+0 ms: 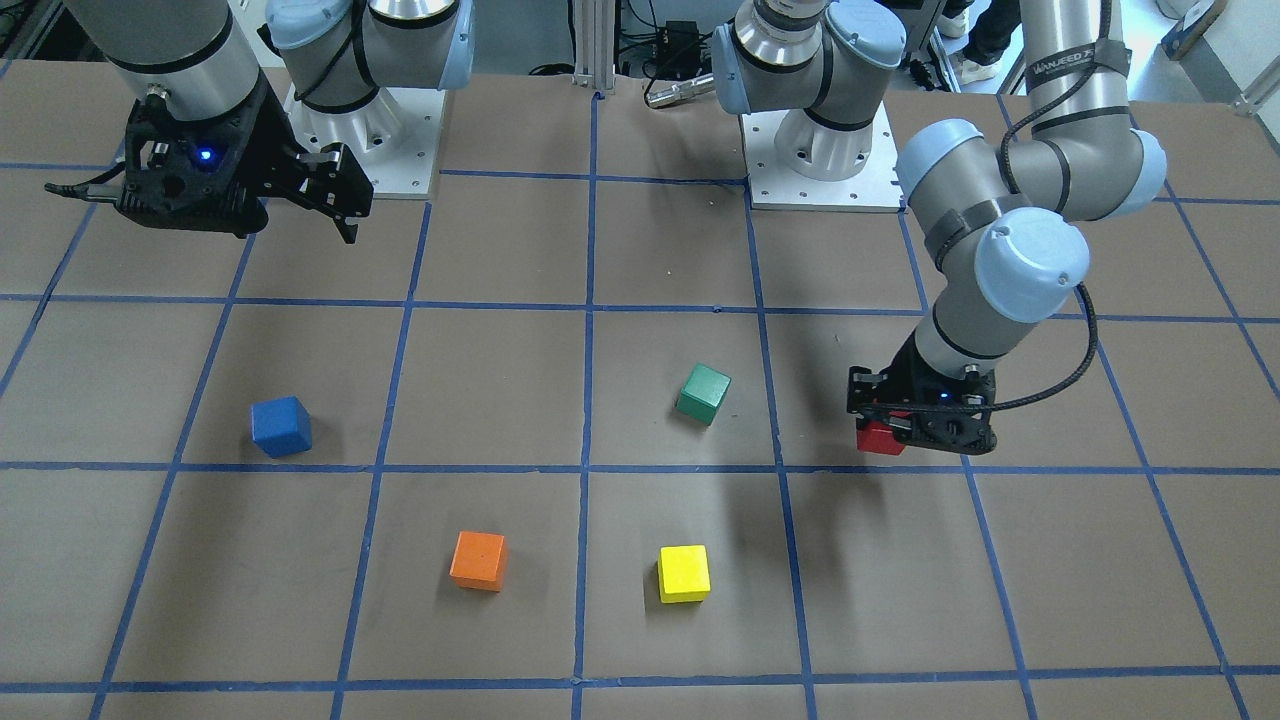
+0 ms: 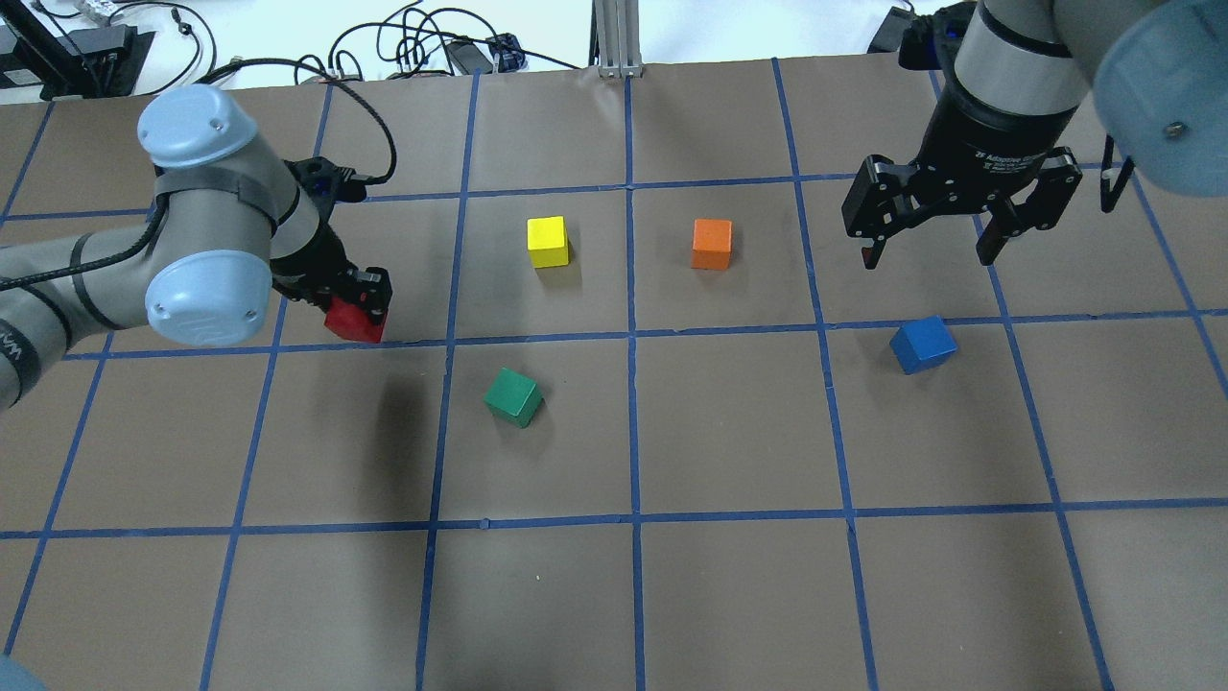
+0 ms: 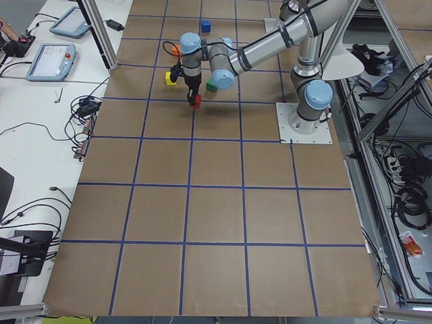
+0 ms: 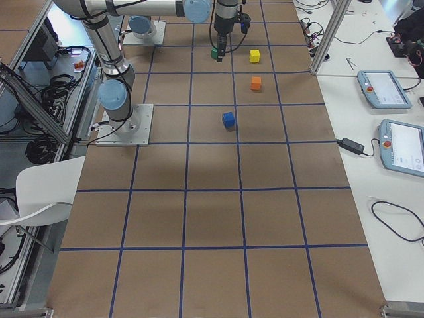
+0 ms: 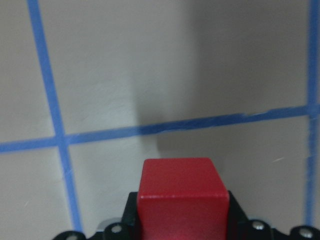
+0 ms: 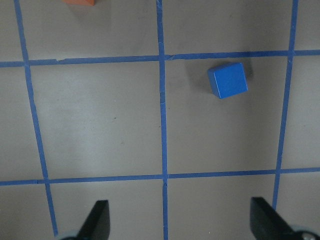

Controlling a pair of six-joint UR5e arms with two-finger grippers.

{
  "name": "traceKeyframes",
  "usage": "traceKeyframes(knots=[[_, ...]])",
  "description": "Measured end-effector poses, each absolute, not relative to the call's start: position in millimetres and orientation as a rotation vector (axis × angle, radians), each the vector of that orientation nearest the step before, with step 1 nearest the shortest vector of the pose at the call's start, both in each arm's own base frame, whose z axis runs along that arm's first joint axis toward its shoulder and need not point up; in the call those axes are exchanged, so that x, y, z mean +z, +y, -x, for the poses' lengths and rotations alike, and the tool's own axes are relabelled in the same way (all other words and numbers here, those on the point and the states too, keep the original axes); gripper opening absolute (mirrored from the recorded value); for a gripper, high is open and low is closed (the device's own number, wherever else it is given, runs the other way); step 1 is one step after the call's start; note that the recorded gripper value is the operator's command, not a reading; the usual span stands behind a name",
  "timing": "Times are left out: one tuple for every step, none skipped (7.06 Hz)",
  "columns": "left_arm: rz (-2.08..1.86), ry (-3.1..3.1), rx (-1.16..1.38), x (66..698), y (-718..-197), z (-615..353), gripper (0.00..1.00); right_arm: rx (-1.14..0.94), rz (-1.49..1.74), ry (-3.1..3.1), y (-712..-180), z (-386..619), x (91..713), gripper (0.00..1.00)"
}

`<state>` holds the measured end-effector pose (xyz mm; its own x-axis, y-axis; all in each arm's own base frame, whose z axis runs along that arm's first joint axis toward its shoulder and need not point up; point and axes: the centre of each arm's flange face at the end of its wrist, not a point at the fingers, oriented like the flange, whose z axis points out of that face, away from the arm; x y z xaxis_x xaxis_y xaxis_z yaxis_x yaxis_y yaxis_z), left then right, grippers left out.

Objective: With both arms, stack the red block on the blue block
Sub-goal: 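Carry the red cube toward the table center and set it down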

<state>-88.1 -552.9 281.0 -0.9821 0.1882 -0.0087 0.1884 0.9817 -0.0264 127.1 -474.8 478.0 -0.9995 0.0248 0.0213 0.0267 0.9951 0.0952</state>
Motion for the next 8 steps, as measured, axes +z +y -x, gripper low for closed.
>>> traceKeyframes(knots=[[-0.298, 3.135, -0.082, 290.0, -560.6, 144.6, 0.0, -0.149, 0.041, -3.117, -474.9, -127.0, 477.9, 1.0], [-0.313, 3.155, -0.09, 285.2, -561.5, 197.7, 0.0, -0.15, 0.041, -3.116, -475.1, -126.7, 477.8, 1.0], [-0.329, 3.172, -0.088, 274.1, -558.1, 244.8, 0.0, -0.149, 0.041, -3.116, -475.1, -126.6, 477.8, 1.0], [-0.323, 3.185, -0.103, 263.6, -554.4, 280.4, 0.0, -0.149, 0.042, -3.115, -475.0, -126.4, 477.9, 1.0], [-0.332, 3.194, -0.131, 254.0, -548.1, 311.2, 0.0, -0.15, 0.042, -3.114, -475.1, -126.2, 477.8, 1.0], [-0.339, 3.196, -0.13, 242.2, -538.5, 336.9, 0.0, -0.151, 0.042, -3.114, -475.2, -126.2, 477.6, 1.0], [-0.32, 3.193, -0.101, 226.5, -531.4, 352.4, 0.0, -0.151, 0.041, -3.114, -475.2, -126.5, 477.5, 1.0], [-0.294, 3.19, -0.067, 211.6, -526.9, 360.5, 0.52, -0.151, 0.04, -3.113, -475.1, -126.6, 477.5, 1.0]])
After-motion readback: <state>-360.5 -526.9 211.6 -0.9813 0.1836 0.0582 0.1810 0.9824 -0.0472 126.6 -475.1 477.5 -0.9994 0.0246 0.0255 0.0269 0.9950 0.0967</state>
